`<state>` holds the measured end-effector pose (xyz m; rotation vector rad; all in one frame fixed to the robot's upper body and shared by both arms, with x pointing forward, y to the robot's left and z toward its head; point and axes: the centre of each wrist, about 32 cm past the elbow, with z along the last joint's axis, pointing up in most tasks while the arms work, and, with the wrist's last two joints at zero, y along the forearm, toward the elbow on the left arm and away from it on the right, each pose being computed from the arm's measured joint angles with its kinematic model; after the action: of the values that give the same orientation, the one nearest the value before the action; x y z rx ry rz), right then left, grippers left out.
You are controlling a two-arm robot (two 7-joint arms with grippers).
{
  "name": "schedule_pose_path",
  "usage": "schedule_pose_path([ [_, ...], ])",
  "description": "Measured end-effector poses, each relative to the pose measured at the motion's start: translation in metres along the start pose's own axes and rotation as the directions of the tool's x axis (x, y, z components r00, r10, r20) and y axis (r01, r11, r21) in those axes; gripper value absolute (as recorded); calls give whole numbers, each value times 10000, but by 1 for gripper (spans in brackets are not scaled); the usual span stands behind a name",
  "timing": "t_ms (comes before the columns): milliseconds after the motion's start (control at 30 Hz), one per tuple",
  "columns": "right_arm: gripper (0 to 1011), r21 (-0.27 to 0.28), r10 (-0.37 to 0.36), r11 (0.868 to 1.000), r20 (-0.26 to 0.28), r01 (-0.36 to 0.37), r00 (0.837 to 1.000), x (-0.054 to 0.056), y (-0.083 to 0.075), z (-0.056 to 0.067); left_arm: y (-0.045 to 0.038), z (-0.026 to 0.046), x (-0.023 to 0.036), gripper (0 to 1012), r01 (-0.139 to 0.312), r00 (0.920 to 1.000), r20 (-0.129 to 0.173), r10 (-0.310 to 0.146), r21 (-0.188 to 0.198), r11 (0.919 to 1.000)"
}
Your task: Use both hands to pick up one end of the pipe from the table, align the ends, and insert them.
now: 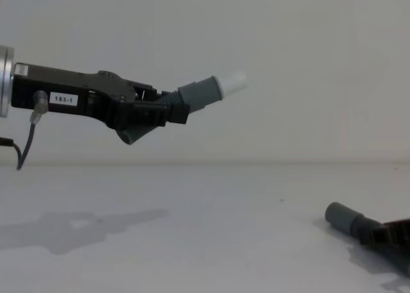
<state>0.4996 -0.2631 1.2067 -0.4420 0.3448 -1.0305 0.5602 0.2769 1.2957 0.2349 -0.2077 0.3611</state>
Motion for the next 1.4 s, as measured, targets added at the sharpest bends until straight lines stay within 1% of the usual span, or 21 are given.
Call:
schedule_pose_path([
  [233,226,56,55,10000,188,-56,9998,13,-10,2,0,0,0,306,-2,10000,0,2,0,10000],
  [433,225,259,225,9994,825,-247,9963,43,-46,22,1,0,0,306,-2,10000,-1,2,2,10000],
  [567,223,432,390,9980,1341,-452,9902,67,-83,45,0,-1,0,306,27,10000,26,-27,5,10000],
  [700,223,578,570,9959,1919,-693,9798,93,-128,71,-3,-5,14,306,214,9994,262,-215,19,9998],
  [733,223,625,638,9949,2152,-789,9745,104,-148,82,-4,-7,17,306,245,9993,293,-246,28,9997],
  [800,223,656,713,9938,2380,-893,9686,113,-169,94,-9,-7,30,306,395,9980,495,-396,26,9992],
  [833,223,698,804,9923,2663,-1024,9605,122,-195,108,-12,-12,34,306,448,9975,551,-449,30,9990],
  [867,223,720,841,9916,2765,-1079,9573,125,-204,113,-15,-13,38,306,497,9968,621,-497,28,9988],
  [900,223,750,917,9899,3066,-1201,9474,136,-236,134,-21,-18,48,307,612,9949,799,-612,21,9981],
  [933,223,750,917,9899,3066,-1201,9474,136,-236,134,-21,-18,48,306,612,9949,799,-612,21,9981],
  [1000,223,749,1015,9879,3482,-1356,9319,152,-282,158,-39,-28,72,306,819,9902,1132,-817,24,9966],
  [1033,223,736,1079,9866,3749,-1456,9208,160,-311,173,-44,-30,78,306,868,9889,1208,-865,30,9962],
  [1067,223,736,1079,9866,3749,-1456,9208,160,-311,173,-52,-33,86,306,914,9876,1277,-911,40,9958],
  [1133,224,697,1196,9837,4360,-1659,8920,176,-380,214,-69,-38,100,306,1050,9834,1482,-1045,39,9945],
  [1167,224,697,1196,9837,4360,-1659,8920,176,-380,214,-79,-42,109,306,1128,9807,1601,-1121,51,9936],
  [1200,223,652,1239,9827,4645,-1734,8768,184,-416,234,-83,-44,113,306,1162,9794,1659,-1155,57,9932],
  [1233,223,625,1262,9822,4776,-1769,8695,188,-432,243,-86,-45,117,306,1196,9781,1708,-1189,60,9928],
  [1267,223,580,1300,9813,5025,-1833,8548,193,-464,262,-89,-46,121,306,1224,9770,1754,-1216,62,9925],
  [1300,224,558,1318,9808,5176,-1870,8454,196,-481,274,-94,-47,124,306,1256,9757,1800,-1247,65,9921],
  [1333,223,499,1345,9802,5429,-1918,8290,202,-512,293,-100,-50,131,306,1305,9736,1878,-1296,79,9914],
  [1400,223,424,1373,9798,5687,-1956,8110,207,-547,315,-105,-52,136,306,1353,9716,1947,-1344,89,9908],
])
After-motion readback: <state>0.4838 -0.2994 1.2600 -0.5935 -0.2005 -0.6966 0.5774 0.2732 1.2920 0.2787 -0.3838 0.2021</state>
